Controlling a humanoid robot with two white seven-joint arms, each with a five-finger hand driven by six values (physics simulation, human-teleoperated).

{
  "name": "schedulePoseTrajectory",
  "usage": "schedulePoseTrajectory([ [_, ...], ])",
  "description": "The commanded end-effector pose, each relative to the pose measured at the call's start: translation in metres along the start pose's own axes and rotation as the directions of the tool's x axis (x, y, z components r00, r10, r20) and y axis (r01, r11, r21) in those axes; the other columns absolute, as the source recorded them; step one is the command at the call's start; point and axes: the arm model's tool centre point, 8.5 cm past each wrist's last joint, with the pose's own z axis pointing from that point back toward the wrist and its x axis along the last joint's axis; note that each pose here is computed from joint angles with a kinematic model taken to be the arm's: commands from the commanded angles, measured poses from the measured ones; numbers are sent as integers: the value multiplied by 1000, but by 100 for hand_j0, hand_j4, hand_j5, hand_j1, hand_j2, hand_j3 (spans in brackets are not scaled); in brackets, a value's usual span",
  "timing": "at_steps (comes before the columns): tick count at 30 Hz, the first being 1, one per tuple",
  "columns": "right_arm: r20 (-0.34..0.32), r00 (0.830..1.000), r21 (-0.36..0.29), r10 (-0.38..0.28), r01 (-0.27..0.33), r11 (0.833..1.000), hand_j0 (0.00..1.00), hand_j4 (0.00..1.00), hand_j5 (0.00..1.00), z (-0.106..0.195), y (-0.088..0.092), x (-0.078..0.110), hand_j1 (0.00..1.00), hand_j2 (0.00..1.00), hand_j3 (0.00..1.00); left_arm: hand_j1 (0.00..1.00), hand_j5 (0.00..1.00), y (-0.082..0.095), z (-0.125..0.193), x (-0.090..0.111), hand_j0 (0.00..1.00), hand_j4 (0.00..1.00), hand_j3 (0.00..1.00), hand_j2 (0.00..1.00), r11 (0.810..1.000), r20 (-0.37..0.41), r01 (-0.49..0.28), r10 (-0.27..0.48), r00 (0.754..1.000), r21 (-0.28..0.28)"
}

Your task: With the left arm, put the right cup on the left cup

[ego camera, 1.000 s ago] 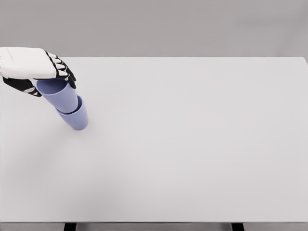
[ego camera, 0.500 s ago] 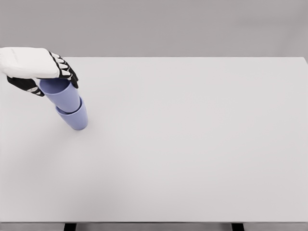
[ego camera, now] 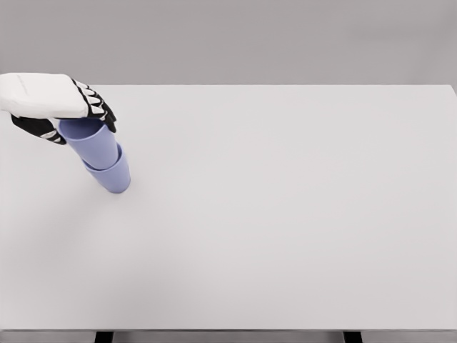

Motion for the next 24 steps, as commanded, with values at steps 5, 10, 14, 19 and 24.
schedulePoseTrajectory([
  [5, 0, 1000, 0, 0, 0, 1000, 100, 100, 100, 0, 0, 0, 100, 100, 100, 74, 74, 0, 1, -1, 74, 74, 74, 74, 1000, -4, -5, 5, 1000, 2],
  [10, 0, 1000, 1, 0, 0, 1000, 100, 100, 100, 0, 0, 0, 100, 100, 100, 87, 87, 1, 1, -1, 87, 87, 87, 87, 1000, -4, -4, 4, 1000, 4],
  [14, 0, 1000, 0, 0, 0, 1000, 100, 100, 100, 0, 0, 0, 100, 100, 100, 90, 90, 1, 1, -1, 90, 90, 90, 90, 1000, -4, -4, 4, 1000, 4],
  [19, 0, 1000, 0, -2, 2, 1000, 100, 100, 100, 0, 0, 0, 100, 100, 100, 90, 90, 1, 2, -1, 90, 90, 90, 90, 1000, -3, -2, 2, 1000, 5],
  [24, 0, 1000, 1, 0, 0, 1000, 100, 100, 100, 0, 0, 0, 100, 100, 100, 90, 90, 2, 2, 0, 90, 90, 90, 90, 1000, -3, -2, 2, 1000, 6],
])
